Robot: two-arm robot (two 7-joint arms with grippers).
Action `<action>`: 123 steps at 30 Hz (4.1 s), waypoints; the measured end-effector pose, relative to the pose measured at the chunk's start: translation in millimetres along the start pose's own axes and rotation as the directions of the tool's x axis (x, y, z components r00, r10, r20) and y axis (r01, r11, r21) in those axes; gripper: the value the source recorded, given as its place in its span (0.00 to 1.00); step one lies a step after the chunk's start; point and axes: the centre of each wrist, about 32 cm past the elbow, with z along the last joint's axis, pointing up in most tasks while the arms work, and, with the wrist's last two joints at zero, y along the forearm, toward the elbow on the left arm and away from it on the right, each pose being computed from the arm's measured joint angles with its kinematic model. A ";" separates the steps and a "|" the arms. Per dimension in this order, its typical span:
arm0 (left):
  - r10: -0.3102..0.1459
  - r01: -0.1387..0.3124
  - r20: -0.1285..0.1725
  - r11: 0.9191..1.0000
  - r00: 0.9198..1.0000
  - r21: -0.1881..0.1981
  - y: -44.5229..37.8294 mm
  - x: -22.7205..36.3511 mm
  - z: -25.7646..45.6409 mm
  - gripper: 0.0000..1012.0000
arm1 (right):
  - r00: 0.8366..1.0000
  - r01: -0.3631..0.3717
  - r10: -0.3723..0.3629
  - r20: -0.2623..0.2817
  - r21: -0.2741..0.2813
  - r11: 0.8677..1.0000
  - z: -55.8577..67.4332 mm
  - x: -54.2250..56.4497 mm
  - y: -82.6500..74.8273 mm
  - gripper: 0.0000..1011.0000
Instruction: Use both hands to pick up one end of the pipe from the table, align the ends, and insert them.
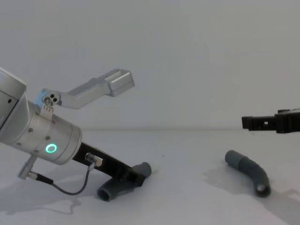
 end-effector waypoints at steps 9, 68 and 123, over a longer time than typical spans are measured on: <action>0.000 0.000 0.000 1.000 1.000 0.000 0.0 0.0 0.0 0.36 | 0.997 -0.018 0.024 0.078 -0.070 0.997 6.5 9.0 9.0 0.99; 0.000 0.000 0.000 1.000 1.000 0.000 0.0 0.0 0.0 0.36 | 0.990 -0.081 0.110 0.085 -0.288 0.954 7.0 26.5 70.1 0.99; 0.000 0.000 0.000 1.000 1.000 0.000 0.0 0.0 0.0 0.36 | 0.997 -0.078 0.080 -0.011 -0.356 0.931 3.5 32.3 75.9 0.99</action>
